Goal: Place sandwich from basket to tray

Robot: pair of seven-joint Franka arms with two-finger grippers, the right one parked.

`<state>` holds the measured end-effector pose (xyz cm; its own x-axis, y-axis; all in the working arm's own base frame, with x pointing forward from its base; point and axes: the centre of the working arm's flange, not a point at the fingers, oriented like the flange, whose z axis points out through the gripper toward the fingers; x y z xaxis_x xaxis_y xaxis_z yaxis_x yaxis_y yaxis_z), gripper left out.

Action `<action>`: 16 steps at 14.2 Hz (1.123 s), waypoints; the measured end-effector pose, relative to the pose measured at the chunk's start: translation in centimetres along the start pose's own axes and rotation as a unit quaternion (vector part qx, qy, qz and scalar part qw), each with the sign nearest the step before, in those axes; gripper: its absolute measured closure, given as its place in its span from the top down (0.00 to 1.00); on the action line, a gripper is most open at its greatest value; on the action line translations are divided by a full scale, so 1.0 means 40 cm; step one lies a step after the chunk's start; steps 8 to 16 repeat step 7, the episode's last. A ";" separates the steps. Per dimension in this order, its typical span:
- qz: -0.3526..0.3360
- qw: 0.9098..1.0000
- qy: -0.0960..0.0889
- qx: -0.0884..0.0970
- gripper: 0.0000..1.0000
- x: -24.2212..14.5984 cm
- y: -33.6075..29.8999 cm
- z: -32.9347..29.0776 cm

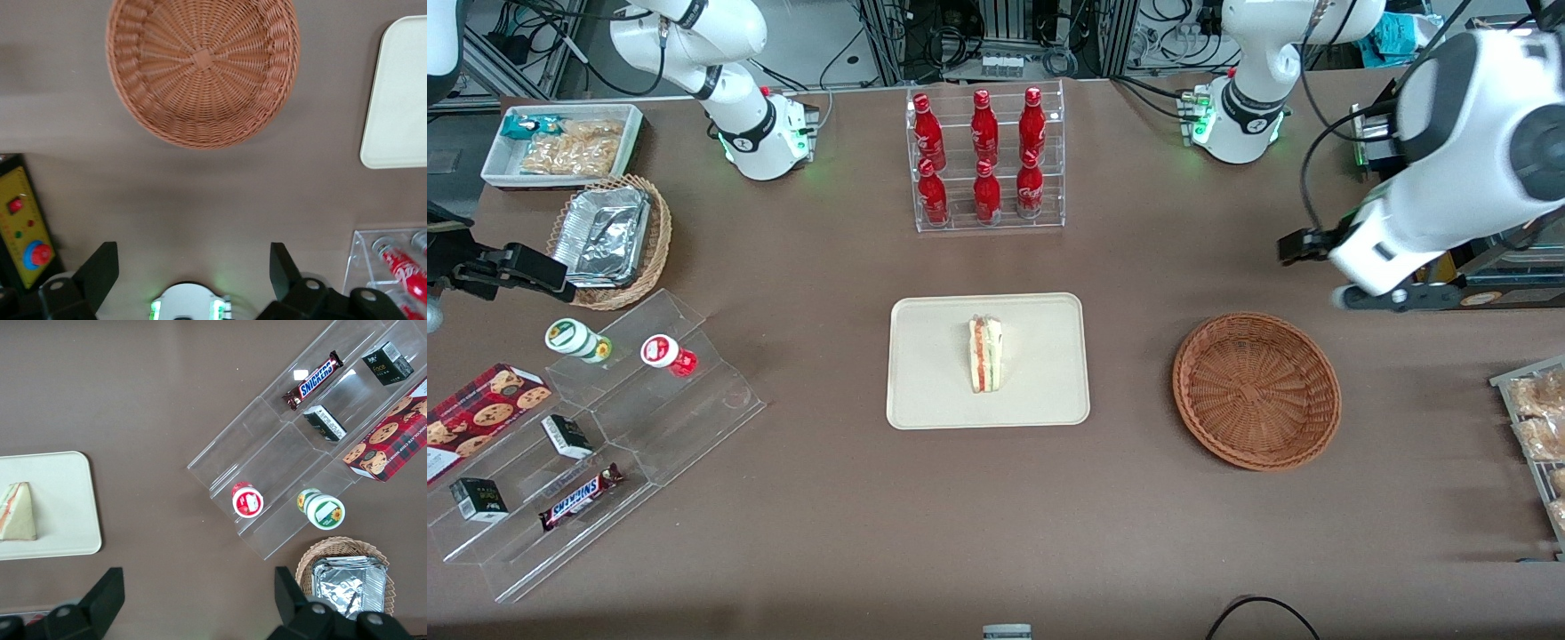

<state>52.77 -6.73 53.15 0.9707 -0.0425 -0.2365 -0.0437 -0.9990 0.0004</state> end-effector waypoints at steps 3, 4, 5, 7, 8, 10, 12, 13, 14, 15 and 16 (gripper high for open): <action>-0.002 1.000 0.028 -0.006 1.00 -0.027 -0.074 -0.085; -0.005 0.999 0.037 -0.005 1.00 -0.029 -0.086 -0.107; -0.006 0.999 0.043 0.001 1.00 -0.030 -0.094 -0.121; -0.007 0.998 0.052 0.016 1.00 -0.032 -0.100 -0.141; -0.007 0.998 0.052 0.016 1.00 -0.032 -0.100 -0.141; -0.007 0.998 0.052 0.016 1.00 -0.032 -0.100 -0.141; -0.007 0.998 0.052 0.016 1.00 -0.032 -0.100 -0.141; -0.007 0.998 0.052 0.016 1.00 -0.032 -0.100 -0.141; -0.007 0.998 0.052 0.016 1.00 -0.032 -0.100 -0.141; -0.007 0.998 0.052 0.016 1.00 -0.032 -0.100 -0.141; -0.007 0.998 0.052 0.016 1.00 -0.032 -0.100 -0.141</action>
